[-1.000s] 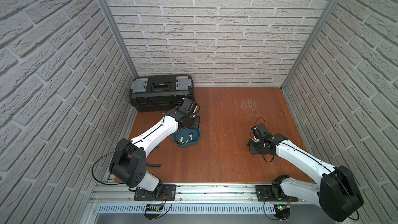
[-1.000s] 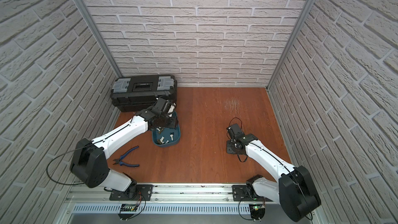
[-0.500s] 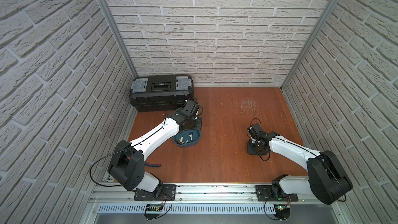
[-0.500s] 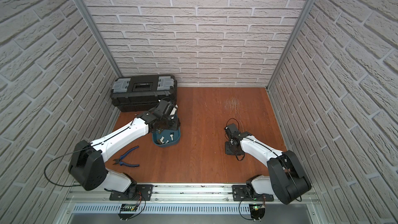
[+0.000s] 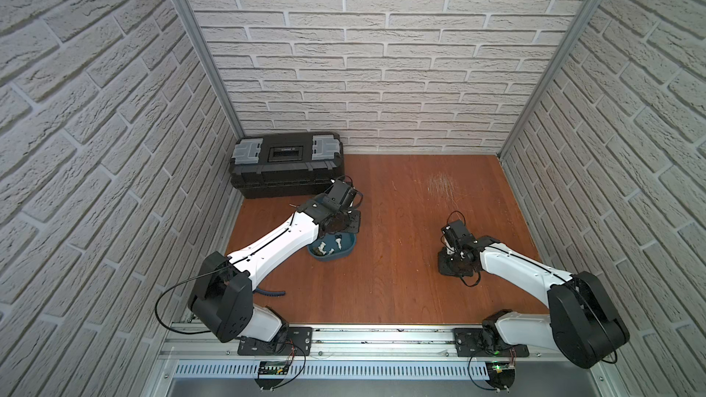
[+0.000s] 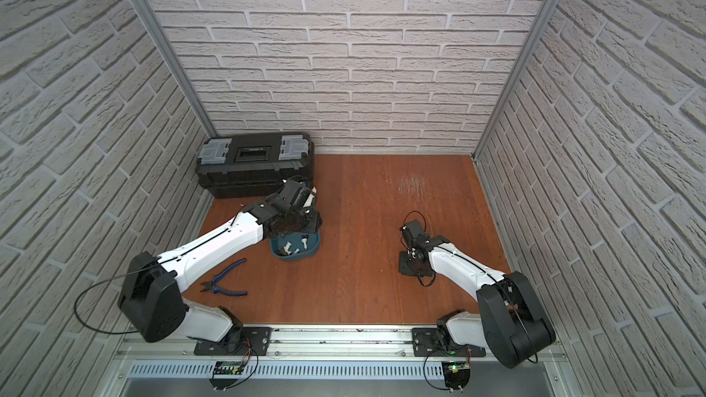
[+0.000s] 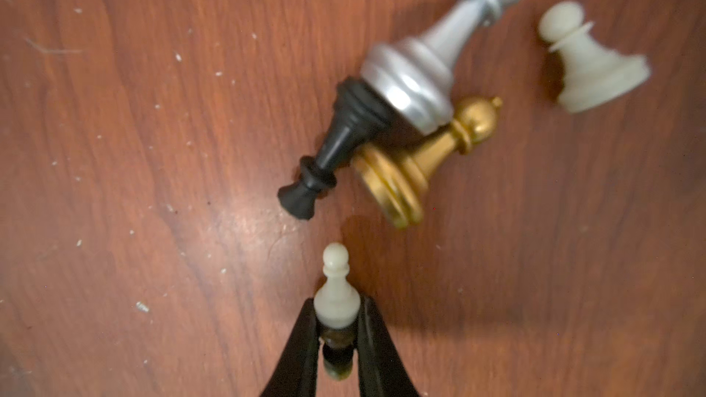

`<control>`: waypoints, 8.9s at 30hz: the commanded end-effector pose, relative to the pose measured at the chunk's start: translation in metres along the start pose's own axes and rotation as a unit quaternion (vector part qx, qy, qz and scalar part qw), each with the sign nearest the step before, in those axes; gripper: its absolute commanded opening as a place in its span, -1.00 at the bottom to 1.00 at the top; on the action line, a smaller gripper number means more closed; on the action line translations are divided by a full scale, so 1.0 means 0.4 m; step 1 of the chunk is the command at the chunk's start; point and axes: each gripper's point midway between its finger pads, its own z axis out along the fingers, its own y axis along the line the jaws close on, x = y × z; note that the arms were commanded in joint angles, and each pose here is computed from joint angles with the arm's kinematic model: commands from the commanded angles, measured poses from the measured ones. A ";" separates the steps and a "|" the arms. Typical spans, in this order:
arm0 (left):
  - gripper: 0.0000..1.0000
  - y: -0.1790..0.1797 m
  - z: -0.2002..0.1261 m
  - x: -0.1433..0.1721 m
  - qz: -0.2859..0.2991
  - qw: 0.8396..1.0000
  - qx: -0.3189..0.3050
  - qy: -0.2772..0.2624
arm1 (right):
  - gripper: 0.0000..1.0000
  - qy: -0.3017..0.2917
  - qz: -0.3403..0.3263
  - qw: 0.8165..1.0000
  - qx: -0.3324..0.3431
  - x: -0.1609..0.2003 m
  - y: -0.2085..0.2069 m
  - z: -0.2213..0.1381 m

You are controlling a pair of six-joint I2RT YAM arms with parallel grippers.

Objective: Put the chess pieces into the storage box
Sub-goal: Pick up the chess piece at the center of the board, then place the chess piece in the storage box, then pick up the chess piece at the center of the board, then place the chess piece in the storage box.

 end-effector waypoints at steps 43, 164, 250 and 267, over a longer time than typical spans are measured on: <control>-0.24 -0.504 0.306 0.129 -0.145 0.958 0.226 0.104 | -0.95 -0.081 -0.062 0.961 -0.259 -0.067 0.227 -0.015; -0.25 0.256 -0.097 0.098 -0.187 0.979 -0.070 0.033 | -0.18 0.008 -0.169 0.982 -0.081 -0.045 0.171 -0.103; -0.25 0.282 -0.212 0.220 -0.199 0.974 -0.094 -0.044 | -0.51 -0.077 -0.352 0.911 -0.200 -0.209 1.001 -0.042; -0.25 0.256 -0.213 0.182 -0.175 0.980 -0.081 -0.057 | -0.28 -0.149 -0.284 0.927 -0.196 -0.274 0.825 -0.244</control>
